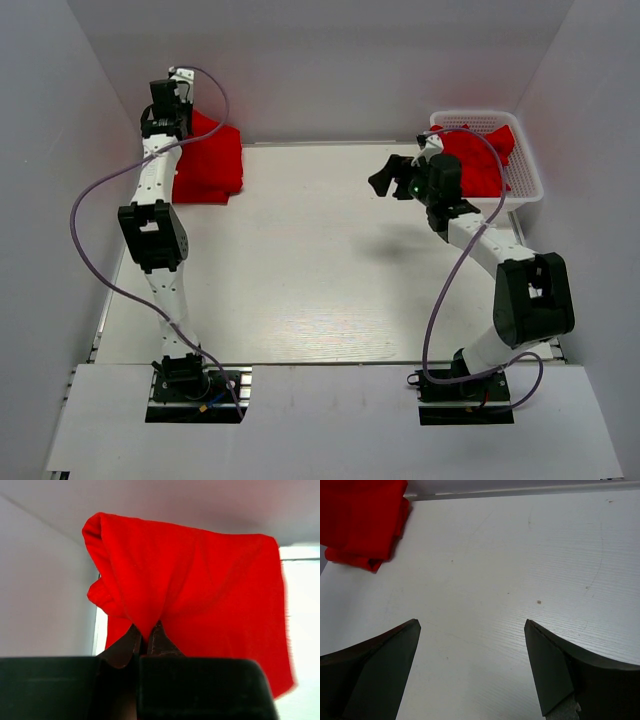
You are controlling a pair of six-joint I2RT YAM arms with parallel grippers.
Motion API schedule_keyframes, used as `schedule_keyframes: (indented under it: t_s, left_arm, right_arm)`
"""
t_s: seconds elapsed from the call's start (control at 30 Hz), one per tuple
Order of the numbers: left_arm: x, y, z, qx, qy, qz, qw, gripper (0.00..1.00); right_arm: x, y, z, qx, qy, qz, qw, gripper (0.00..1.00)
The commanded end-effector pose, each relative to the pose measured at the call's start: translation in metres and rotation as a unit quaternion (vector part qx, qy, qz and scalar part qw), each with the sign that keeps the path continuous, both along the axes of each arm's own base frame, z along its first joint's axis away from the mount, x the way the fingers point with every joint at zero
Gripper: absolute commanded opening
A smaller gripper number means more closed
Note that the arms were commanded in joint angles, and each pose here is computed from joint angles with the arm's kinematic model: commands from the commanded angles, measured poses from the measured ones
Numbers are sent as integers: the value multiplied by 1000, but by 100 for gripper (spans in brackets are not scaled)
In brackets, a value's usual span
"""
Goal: Fold and stack the t-shirts
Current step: Put the neatly folded tshirt into the corner of the board with the left arm
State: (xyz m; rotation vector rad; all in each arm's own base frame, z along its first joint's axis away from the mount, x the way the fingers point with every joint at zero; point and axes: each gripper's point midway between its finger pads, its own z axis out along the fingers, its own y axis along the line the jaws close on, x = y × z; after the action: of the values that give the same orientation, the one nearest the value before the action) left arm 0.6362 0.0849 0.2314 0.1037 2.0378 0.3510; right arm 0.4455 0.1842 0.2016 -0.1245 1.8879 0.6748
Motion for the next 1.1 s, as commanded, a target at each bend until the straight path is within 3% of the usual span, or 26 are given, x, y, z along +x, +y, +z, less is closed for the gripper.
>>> schedule_keyframes:
  t_s: [0.0, 0.13, 0.37, 0.4, 0.43, 0.47, 0.5, 0.53, 0.7, 0.83, 1.0, 1.07]
  left_arm:
    - [6, 22, 12, 8, -26, 20, 999, 0]
    - [13, 46, -23, 15, -7, 37, 999, 0]
    - [15, 81, -46, 34, 0, 92, 995, 0]
    - [16, 88, -46, 44, -4, 112, 993, 5]
    - [16, 92, -51, 49, -3, 123, 991, 18]
    - [16, 96, -42, 54, -14, 133, 989, 59]
    - [13, 103, -38, 59, -22, 160, 985, 90]
    - [15, 106, -32, 62, -35, 168, 983, 100]
    - [12, 103, -2, 52, -63, 169, 982, 100]
    - [2, 78, 14, 35, -56, 131, 989, 100]
    - [-13, 14, 29, -67, -44, 6, 997, 100]
    - [-28, -10, 43, -99, -38, -26, 994, 100]
  right_arm:
    - [12, 9, 16, 14, -16, 6, 1000, 90]
    - [16, 16, 7, 15, -1, 14, 1000, 90]
    - [24, 21, 1, 6, 13, 18, 1000, 90]
    - [23, 22, -3, 4, 21, 18, 1000, 90]
    - [24, 22, -2, 3, 22, 19, 1000, 90]
    - [24, 24, -3, 0, 22, 21, 1000, 90]
    - [23, 22, -2, -2, 21, 16, 1000, 90]
    - [24, 23, -7, -6, 27, 15, 1000, 90]
    - [17, 25, -6, -22, 30, 21, 999, 90]
    - [4, 21, -4, -27, 27, 19, 999, 90]
    - [-16, 11, 17, -30, -1, 12, 999, 90]
    - [-24, 2, 3, -43, 15, -2, 999, 90]
